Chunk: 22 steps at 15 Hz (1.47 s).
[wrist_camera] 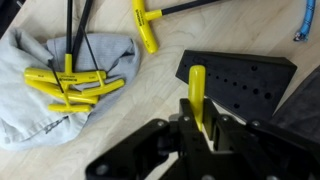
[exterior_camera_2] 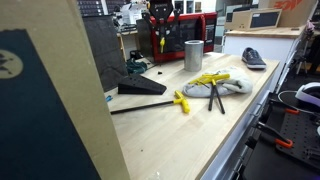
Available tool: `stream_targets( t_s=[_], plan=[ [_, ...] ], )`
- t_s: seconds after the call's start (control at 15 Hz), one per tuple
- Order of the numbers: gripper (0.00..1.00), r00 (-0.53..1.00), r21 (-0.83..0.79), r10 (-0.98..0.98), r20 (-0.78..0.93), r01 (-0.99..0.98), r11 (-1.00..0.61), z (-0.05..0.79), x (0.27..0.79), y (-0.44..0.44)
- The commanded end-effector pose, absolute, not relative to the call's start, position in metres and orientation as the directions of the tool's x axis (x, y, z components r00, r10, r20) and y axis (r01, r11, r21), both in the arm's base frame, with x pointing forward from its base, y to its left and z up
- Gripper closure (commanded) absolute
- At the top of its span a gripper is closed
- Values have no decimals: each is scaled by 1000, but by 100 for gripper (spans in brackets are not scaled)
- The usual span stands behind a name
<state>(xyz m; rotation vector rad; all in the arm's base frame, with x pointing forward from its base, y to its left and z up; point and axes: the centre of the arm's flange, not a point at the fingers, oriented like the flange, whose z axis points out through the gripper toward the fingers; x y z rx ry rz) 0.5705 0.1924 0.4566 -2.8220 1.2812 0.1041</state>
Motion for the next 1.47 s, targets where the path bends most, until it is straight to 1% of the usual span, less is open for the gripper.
stream_targets(
  t_s=[0.0, 0.2, 0.47, 1.4],
  plan=[
    [96, 584, -11, -809, -69, -811, -584, 455, 585, 205],
    [96, 549, -25, -833, -67, -836, -549, 450, 591, 208],
    [96, 552, -61, -833, -48, -834, -549, 443, 601, 211],
    [96, 589, -18, -806, -55, -808, -589, 397, 621, 234]
  ],
)
